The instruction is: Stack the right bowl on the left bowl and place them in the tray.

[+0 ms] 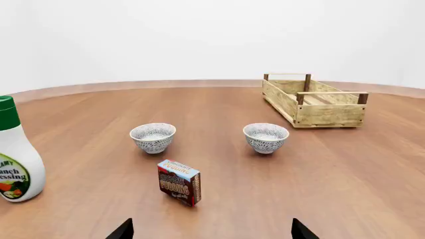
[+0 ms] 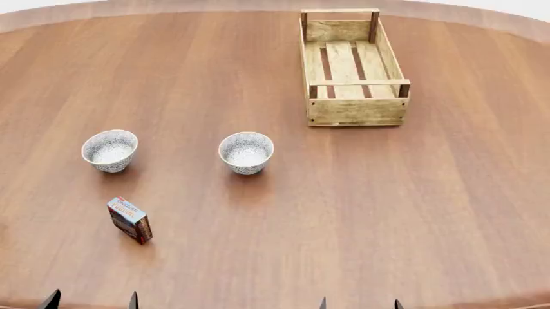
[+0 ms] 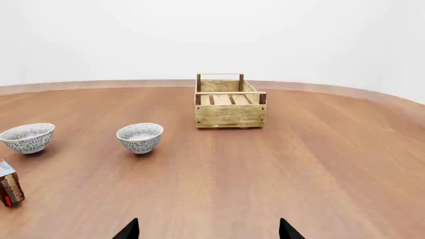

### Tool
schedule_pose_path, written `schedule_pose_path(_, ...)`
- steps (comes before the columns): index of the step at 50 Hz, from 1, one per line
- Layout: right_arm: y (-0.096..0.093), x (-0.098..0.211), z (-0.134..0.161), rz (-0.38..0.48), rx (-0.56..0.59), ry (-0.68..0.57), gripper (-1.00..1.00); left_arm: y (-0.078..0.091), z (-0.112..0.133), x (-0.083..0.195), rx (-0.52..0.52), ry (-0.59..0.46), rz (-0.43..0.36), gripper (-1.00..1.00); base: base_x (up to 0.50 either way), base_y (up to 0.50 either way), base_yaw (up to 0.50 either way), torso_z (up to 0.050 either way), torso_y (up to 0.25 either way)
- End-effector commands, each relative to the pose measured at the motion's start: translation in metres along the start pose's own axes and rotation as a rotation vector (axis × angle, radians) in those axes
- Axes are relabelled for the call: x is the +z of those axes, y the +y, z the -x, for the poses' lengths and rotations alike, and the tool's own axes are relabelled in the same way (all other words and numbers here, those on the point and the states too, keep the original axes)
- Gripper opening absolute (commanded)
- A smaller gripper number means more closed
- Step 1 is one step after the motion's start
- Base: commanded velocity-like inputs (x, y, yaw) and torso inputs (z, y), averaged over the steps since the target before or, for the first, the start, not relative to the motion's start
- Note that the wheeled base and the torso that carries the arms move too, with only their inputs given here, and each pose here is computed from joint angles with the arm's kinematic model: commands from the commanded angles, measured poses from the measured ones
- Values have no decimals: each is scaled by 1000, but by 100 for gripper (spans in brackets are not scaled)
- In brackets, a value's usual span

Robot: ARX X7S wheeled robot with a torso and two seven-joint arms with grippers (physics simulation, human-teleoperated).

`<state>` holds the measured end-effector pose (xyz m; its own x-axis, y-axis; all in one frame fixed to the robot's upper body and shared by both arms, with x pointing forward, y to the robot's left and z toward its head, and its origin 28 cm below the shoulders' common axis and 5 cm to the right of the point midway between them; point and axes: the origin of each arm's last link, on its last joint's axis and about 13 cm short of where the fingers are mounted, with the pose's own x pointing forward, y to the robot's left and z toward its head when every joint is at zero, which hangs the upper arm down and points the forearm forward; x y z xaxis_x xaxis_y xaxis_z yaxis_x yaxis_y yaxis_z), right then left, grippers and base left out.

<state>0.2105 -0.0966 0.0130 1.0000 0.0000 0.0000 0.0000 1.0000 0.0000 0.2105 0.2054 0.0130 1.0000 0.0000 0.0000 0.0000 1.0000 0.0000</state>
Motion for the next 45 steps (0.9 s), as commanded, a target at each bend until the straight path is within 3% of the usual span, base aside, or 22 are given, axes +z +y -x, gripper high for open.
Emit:
schedule_pose_path(1,0,1,0,8,-7,0,100,0,1,1,-3,-4,1,100,0,0,0,0,0)
schedule_pose_path(24,1,4,3,8,-4,6,100,-1,4,6,-9,-23,13,100,0,0,0,0,0)
schedule_pose_path(27,1,3,3,38,-24,-3,100,-1,4,6,-8,-23,10,100,0,0,0,0,0)
schedule_pose_path(45,2,2,3,21,-25,-3,100,-1,3,5,-7,-24,10,100,0,500,0,0,0)
